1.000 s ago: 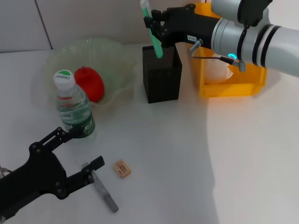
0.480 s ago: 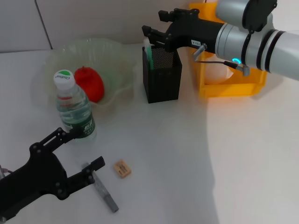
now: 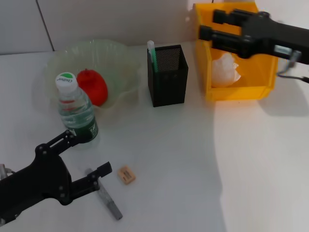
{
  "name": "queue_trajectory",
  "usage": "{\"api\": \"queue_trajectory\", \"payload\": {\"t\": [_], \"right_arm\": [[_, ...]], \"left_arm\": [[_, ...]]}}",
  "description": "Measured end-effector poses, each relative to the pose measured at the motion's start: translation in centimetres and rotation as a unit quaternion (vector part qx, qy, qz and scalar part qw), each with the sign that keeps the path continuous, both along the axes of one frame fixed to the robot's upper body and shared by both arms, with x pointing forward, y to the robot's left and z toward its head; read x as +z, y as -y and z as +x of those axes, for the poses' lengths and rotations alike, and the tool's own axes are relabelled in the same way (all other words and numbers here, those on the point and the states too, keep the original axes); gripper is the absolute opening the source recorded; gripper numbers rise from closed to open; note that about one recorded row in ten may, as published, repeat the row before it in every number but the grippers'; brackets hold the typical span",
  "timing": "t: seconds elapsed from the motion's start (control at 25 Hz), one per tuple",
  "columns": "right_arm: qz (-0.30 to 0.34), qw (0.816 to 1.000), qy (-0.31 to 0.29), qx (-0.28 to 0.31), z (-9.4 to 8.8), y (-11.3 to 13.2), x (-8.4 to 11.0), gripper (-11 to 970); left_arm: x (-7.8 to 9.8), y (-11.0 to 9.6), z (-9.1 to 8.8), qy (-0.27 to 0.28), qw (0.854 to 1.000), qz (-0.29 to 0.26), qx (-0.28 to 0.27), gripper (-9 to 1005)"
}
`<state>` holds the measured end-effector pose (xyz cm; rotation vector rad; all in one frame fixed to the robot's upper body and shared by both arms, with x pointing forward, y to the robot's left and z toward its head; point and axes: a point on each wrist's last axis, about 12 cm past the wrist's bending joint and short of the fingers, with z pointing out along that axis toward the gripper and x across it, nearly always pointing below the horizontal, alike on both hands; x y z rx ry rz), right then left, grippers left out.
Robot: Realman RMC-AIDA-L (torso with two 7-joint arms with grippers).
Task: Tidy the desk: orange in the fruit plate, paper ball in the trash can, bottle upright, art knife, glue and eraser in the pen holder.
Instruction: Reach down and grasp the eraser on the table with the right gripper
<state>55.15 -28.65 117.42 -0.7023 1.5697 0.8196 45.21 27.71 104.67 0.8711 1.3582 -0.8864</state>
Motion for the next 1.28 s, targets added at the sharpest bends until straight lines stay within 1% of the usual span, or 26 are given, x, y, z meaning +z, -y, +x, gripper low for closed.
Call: {"api": "queue_trajectory", "payload": {"t": [0.04,0.08,0.16,0.2,0.24,0.32,0.36,0.4,0.56,0.6,1.0,1.04,1.08,1.12,1.16,1.2,1.28], "right_arm": [[0.000,1.000,0.000,0.000,0.0,0.0,0.0,627],[0.007,1.000,0.000,0.004,-0.6,1.0,-0.1,627],[0.019,1.000,0.000,0.016,-2.1,2.9,-0.3,627],[0.022,1.000,-0.001,0.014,-3.4,4.5,-0.8,627],[0.022,1.000,-0.001,0.014,-3.4,4.5,-0.8,627],[0.003,1.000,-0.011,0.021,-4.8,5.4,-1.9,627],[0.003,1.000,-0.011,0.021,-4.8,5.4,-1.9,627],[-0.018,0.999,-0.027,0.030,-5.1,5.4,-2.6,627],[-0.037,0.998,-0.045,0.034,-5.1,5.2,-3.2,627],[-0.037,0.998,-0.048,0.030,-5.1,5.3,-3.4,627],[-0.027,0.998,-0.051,0.019,-4.7,5.8,-3.3,627],[-0.027,0.998,-0.051,0.019,-4.7,5.8,-3.3,627],[-0.026,0.998,-0.053,0.019,-4.7,5.8,-3.4,627],[-0.026,0.998,-0.055,0.018,-4.7,6.0,-3.5,627],[-0.026,0.998,-0.055,0.018,-4.7,6.0,-3.5,627],[-0.025,0.998,-0.059,0.017,-4.8,6.3,-3.7,628],[-0.025,0.998,-0.061,0.016,-4.8,6.5,-3.8,628]], "left_arm": [[0.2,0.0,0.3,-0.008,1.000,0.008,-0.008,805],[0.2,0.0,0.4,-0.009,1.000,0.010,-0.009,805],[0.4,-0.1,0.9,-0.023,0.999,0.024,-0.015,805],[0.5,-0.1,1.1,-0.029,0.999,0.030,-0.018,805],[0.5,0.0,1.3,-0.037,0.998,0.040,-0.023,804],[0.6,0.0,1.6,-0.047,0.997,0.055,-0.032,803],[0.6,0.0,1.6,-0.047,0.997,0.055,-0.032,802],[0.7,0.0,1.7,-0.050,0.996,0.060,-0.034,801],[0.7,-0.2,2.1,-0.059,0.995,0.073,-0.031,800],[0.6,-0.3,2.4,-0.071,0.994,0.084,-0.024,800],[0.8,-0.1,2.8,-0.089,0.991,0.091,-0.030,798],[1.4,0.1,3.3,-0.111,0.989,0.093,-0.036,798],[1.4,0.1,3.3,-0.111,0.989,0.093,-0.036,798],[3.4,1.6,4.0,-0.137,0.977,0.147,-0.076,798],[3.4,1.6,4.0,-0.137,0.977,0.147,-0.076,798],[4.3,2.5,4.3,-0.130,0.968,0.193,-0.092,798],[4.7,3.0,4.5,-0.126,0.962,0.222,-0.098,797]]}}
